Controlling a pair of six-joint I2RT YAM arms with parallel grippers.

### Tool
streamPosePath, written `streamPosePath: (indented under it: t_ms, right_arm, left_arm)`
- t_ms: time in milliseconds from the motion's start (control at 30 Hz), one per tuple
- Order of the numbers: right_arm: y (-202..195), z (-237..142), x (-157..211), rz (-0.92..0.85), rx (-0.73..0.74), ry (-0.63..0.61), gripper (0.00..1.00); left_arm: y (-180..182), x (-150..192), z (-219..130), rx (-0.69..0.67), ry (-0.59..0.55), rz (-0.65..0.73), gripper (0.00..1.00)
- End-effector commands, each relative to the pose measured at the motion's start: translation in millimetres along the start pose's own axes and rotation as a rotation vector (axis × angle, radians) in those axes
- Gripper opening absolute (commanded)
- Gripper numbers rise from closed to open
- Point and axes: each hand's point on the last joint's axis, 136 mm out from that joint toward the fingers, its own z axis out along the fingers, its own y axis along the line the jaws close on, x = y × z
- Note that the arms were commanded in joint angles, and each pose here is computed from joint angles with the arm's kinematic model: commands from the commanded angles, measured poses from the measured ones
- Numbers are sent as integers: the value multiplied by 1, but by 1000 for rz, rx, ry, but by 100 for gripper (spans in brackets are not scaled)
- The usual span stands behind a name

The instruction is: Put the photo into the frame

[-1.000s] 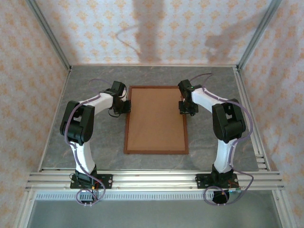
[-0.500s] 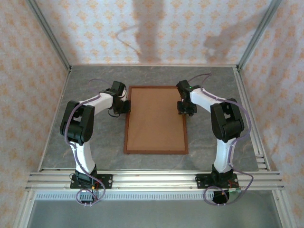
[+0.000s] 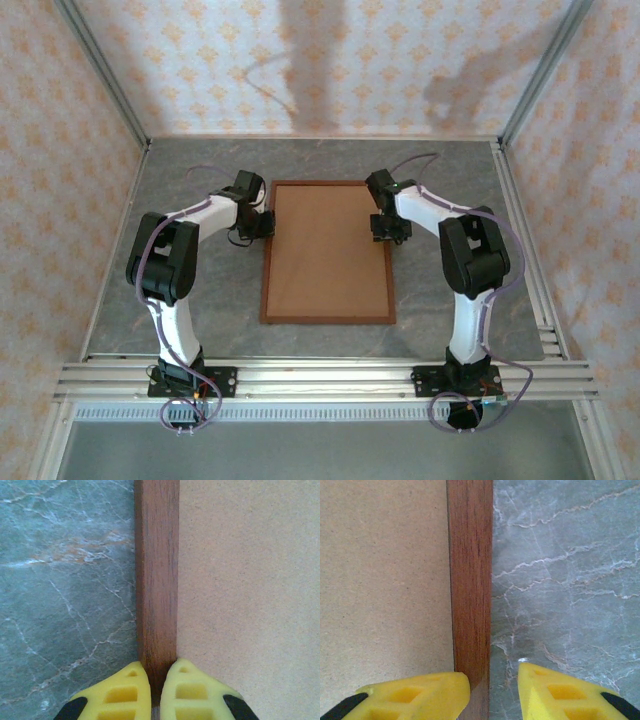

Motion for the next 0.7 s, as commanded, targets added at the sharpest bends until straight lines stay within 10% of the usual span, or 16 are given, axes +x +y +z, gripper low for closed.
streamPosePath:
  t_ms: [0, 667]
  right_arm:
    - [49, 28, 24, -97, -116, 83, 43]
    - [63, 18, 17, -304, -75, 44, 52]
  left_arm:
    - [-8, 6, -3, 23, 18, 4, 8]
    - [-8, 7, -2, 25, 22, 3, 8]
